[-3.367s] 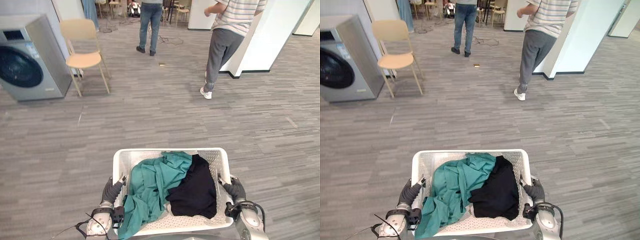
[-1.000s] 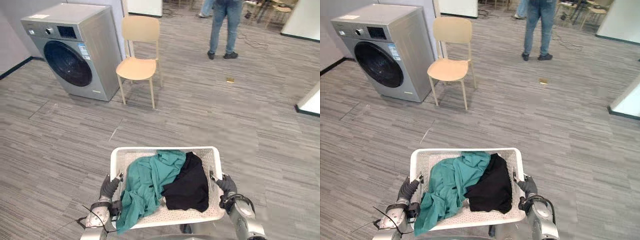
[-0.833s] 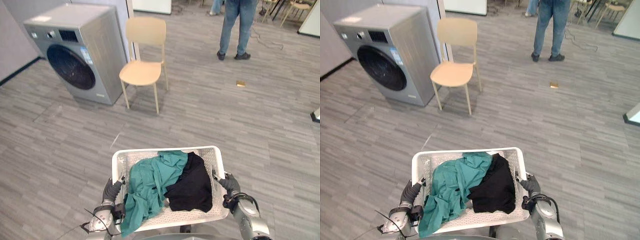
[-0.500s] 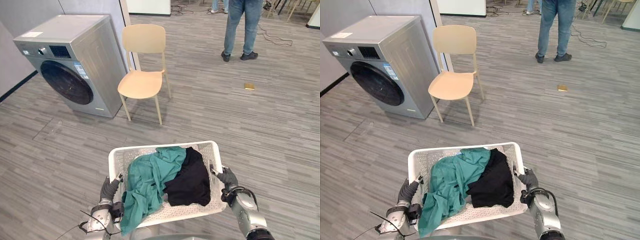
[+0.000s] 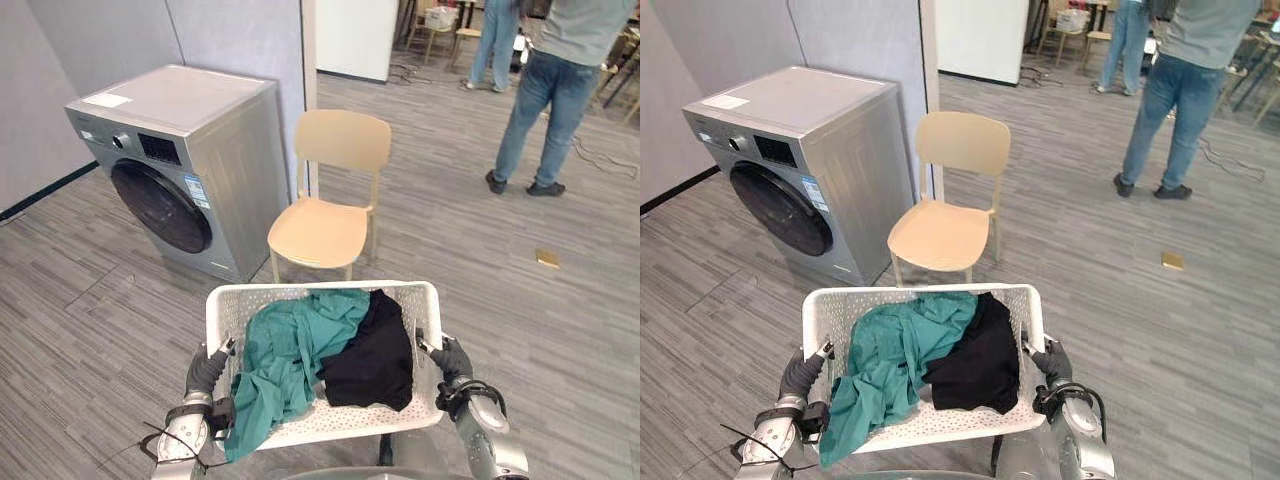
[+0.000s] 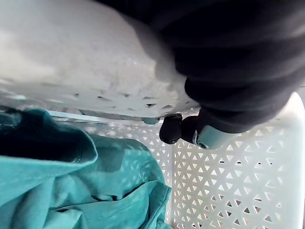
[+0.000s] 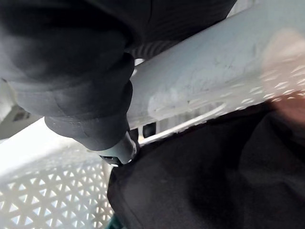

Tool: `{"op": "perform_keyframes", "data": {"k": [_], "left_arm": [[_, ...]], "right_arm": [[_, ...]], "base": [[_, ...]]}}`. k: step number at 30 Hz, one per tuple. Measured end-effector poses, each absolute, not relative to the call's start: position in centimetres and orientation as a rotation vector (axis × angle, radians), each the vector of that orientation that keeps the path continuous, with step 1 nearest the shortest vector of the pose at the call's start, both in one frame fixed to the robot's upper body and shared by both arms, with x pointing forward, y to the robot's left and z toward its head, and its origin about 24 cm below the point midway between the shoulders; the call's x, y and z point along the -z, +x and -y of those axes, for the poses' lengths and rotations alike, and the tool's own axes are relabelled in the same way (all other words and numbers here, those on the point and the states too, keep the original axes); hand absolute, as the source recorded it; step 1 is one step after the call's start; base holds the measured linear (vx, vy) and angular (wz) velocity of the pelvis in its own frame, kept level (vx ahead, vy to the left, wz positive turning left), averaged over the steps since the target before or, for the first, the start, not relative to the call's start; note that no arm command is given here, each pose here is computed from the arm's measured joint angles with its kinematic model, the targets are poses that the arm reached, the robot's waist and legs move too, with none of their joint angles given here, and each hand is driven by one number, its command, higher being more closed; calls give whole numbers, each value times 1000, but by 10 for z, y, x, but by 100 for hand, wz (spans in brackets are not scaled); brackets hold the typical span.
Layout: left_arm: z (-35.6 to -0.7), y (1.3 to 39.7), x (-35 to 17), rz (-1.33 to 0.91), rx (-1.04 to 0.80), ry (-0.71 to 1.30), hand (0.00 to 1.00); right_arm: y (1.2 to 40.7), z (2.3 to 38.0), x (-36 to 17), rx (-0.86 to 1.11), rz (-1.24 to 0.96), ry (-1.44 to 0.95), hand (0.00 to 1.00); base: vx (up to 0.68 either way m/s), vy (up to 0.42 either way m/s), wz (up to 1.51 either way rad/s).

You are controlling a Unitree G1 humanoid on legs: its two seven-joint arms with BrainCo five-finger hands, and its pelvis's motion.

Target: Pick up the laundry basket with both hands and put the clothes into the washing machine.

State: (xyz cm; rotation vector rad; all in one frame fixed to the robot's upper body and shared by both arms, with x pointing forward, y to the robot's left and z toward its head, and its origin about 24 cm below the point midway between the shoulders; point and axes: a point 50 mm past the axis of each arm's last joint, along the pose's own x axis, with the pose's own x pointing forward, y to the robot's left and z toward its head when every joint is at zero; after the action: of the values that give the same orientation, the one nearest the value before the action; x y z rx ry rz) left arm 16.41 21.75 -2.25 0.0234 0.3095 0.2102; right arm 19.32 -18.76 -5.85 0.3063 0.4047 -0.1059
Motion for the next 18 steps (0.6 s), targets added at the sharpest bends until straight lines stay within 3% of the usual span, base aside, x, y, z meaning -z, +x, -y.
{"op": "perform_keyframes", "data": {"k": [6, 10, 18], "left_arm": [[-207, 159, 29, -350, -165, 20, 100], [-196, 161, 30, -344, -153, -22, 100], [-199, 158, 39, -381, -155, -16, 100]], "right_arm": [[171, 199, 64, 159, -445, 294, 100], [174, 211, 58, 174, -422, 271, 100], [174, 208, 64, 169, -456, 276, 100]], "base": [[548, -144, 43], [601, -107, -27], [402, 117, -43]]}}
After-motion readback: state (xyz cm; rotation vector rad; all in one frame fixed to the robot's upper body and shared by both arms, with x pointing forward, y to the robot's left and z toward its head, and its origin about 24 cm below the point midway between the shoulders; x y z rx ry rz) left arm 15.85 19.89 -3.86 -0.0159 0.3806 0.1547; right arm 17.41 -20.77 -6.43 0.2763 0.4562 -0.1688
